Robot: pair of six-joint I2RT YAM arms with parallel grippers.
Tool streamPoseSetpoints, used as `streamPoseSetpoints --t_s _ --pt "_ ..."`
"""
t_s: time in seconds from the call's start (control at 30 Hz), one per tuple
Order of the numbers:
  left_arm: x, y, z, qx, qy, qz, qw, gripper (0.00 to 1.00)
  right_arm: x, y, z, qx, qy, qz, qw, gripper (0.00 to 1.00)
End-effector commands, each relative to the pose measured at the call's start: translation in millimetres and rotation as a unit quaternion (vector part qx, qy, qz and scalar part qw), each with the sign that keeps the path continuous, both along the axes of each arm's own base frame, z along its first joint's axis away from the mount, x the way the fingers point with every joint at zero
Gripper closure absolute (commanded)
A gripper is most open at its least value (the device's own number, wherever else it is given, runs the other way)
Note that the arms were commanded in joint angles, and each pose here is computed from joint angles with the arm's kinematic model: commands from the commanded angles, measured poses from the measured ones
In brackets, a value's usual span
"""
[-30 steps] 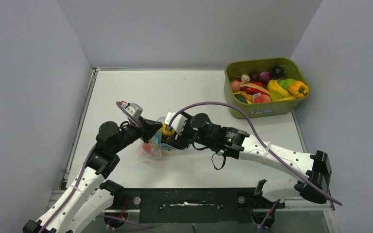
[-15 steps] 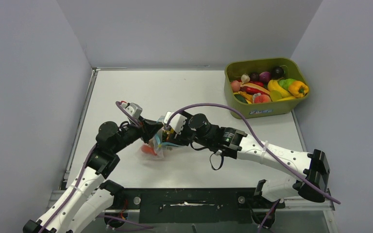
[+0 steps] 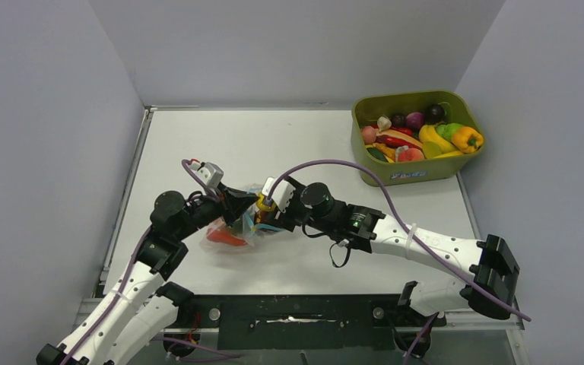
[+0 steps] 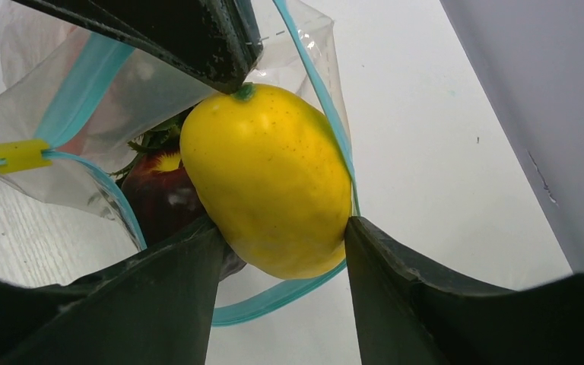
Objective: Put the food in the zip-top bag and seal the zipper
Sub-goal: Place the fake fruit in the zipper food storage bag.
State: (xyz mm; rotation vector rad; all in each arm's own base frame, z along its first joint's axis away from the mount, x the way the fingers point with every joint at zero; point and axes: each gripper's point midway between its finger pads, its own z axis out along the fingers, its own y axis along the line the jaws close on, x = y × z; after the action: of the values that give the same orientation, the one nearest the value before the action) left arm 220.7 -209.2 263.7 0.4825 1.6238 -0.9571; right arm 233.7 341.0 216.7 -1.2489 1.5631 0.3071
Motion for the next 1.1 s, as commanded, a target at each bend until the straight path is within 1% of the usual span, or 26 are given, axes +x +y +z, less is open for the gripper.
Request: streamPoseSetpoints --t_s 0.0,0.07,0.1,0.13,0.2,0.23,0.3,0.47,0.63,0.73,0.97,1.07 --pt "-11.4 -7.2 34.6 -0.038 -0.054 -0.034 0.997 1.00 -4.4 16.1 44.7 0.099 -0.013 0.024 0.995 0.42" --pt "-11.7 -7.3 33.5 -0.038 -0.053 -0.035 0.997 1.00 -6.2 19.2 47.4 0.111 -0.012 0.030 0.993 0.42" --pt "-12.3 -7.3 33.6 -0.039 -0.053 -0.036 0.997 1.00 -6.3 20.2 47.8 0.114 -0.012 0.031 0.993 0.46" --pt "-12.4 -7.3 34.0 -0.039 -0.054 -0.036 0.997 1.00 -5.2 20.9 47.2 0.116 -0.011 0.030 0.993 0.52" --pt "-13.2 -7.2 35.2 -0.041 -0.056 -0.036 0.997 1.00 -2.9 21.7 45.6 0.118 -0.008 0.027 0.993 0.68" --pt "-13.4 -7.0 36.1 -0.041 -0.057 -0.037 0.997 1.00 -1.4 21.7 45.1 0.122 -0.005 0.026 0.992 0.74" --pt "-14.4 -7.3 36.7 -0.041 -0.058 -0.039 0.997 1.00 -0.2 21.5 45.9 0.137 0.000 0.026 0.990 0.77" --pt "-16.6 -6.8 38.8 -0.039 -0.061 -0.041 0.997 1.00 2.3 9.4 60.8 0.209 -0.002 0.019 0.978 0.77" --pt "-15.8 -6.3 41.0 -0.039 -0.062 -0.039 0.997 1.00 -2.1 -12.8 79.6 0.289 -0.006 0.025 0.957 0.77" --pt "-14.2 -6.9 40.4 -0.041 -0.060 -0.038 0.997 1.00 -10.5 -16.0 82.2 0.303 -0.013 0.043 0.952 0.77" --pt "-13.7 -12.0 43.0 -0.065 -0.055 -0.048 0.995 1.00 -25.7 -17.5 96.6 0.365 -0.027 0.079 0.927 0.75" --pt "-14.0 -13.2 45.3 -0.075 -0.053 -0.050 0.995 1.00 -27.8 -15.9 101.1 0.383 -0.031 0.089 0.919 0.72"
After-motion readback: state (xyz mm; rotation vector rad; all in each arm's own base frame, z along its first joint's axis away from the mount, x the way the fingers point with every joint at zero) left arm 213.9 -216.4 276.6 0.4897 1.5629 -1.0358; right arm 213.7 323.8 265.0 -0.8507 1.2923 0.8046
